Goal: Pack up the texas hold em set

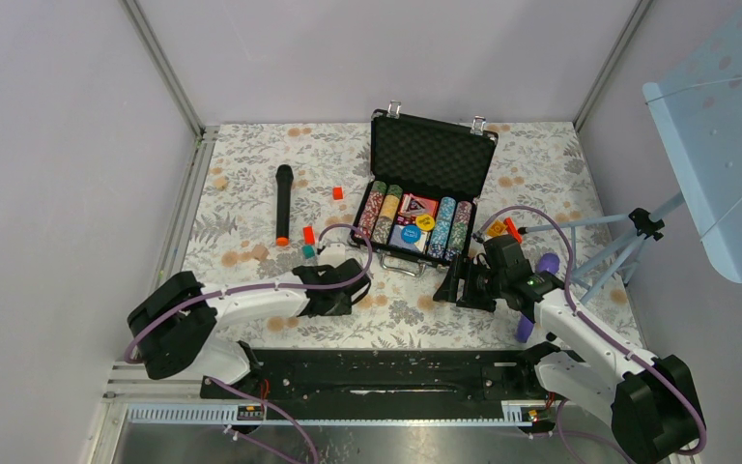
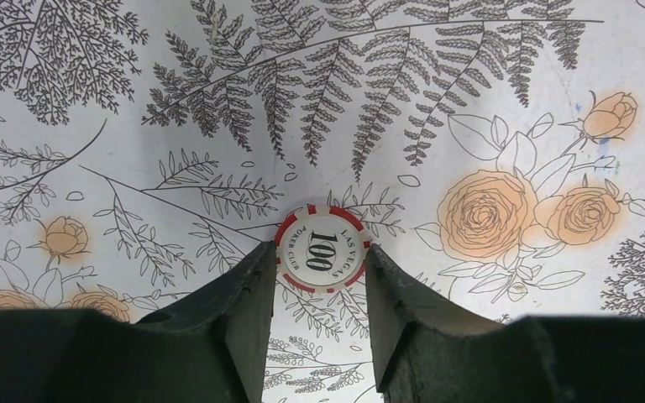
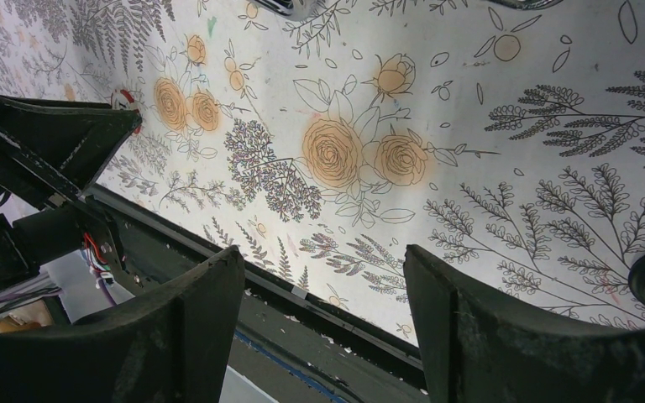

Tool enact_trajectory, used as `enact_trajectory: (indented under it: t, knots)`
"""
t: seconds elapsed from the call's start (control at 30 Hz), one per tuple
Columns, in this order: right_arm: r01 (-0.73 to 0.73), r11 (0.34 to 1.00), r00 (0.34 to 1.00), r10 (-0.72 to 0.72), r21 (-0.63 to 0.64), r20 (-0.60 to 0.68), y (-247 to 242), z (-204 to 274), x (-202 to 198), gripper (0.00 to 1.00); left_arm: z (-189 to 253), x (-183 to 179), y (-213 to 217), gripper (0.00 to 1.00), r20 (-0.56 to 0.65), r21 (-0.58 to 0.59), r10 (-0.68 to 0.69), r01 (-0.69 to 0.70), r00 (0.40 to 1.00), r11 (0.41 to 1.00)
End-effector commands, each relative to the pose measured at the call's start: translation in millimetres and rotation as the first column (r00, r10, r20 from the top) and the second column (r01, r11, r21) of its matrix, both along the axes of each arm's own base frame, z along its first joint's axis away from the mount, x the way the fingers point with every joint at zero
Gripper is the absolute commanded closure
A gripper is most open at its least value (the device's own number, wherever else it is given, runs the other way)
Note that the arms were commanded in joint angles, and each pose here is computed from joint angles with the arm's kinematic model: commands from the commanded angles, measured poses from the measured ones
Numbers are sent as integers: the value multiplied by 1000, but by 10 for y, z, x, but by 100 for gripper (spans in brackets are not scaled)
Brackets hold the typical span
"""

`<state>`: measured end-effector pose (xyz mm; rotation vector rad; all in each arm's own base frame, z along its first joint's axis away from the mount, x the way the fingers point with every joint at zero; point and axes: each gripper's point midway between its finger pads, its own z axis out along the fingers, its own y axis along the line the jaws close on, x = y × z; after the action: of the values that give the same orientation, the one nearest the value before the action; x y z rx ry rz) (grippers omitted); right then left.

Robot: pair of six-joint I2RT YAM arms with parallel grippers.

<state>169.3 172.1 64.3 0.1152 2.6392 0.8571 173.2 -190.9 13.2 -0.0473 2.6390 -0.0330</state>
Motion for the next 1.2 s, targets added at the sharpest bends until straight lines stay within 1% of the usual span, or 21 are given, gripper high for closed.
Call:
enact_trajectory:
  t: [0.0, 0.2, 0.47, 0.57, 0.67, 0.77, 0.87, 1.0, 1.17]
  knots:
    - [-23, 999, 999, 22, 28, 46, 86, 162, 94, 24, -21, -129, 42, 65, -54, 20, -49, 50, 997, 999]
    - [-34, 998, 998, 31, 53, 47, 152, 218, 140, 23, 167, -32, -15, 65, -10, 15, -64, 65, 998, 998]
    - [-66, 995, 996, 61, 77, 68, 284, 309, 186, 23, 299, -2, -83, 65, 13, -18, -75, 75, 997, 997]
    - [-86, 993, 994, 80, 78, 73, 349, 332, 183, 23, 324, 5, -43, 64, 19, -1, -68, 68, 998, 998]
    - [-92, 993, 994, 86, 77, 73, 379, 325, 177, 23, 303, -1, 82, 57, 23, 33, -35, 34, 999, 999]
    - [-95, 993, 994, 89, 75, 69, 386, 303, 167, 23, 228, -19, 251, 41, 12, 45, 18, -19, 1000, 999]
    - [-96, 993, 994, 92, 73, 61, 381, 273, 146, 23, 176, -17, 379, 36, 10, 42, 57, -57, 998, 997]
    - [-95, 993, 994, 91, 76, 62, 380, 258, 142, 23, 112, 9, 487, 35, 3, 34, 90, -90, 996, 995]
    - [-98, 992, 994, 93, 77, 62, 387, 261, 138, 23, 9, 9, 439, 42, -25, 23, 78, -77, 997, 997]
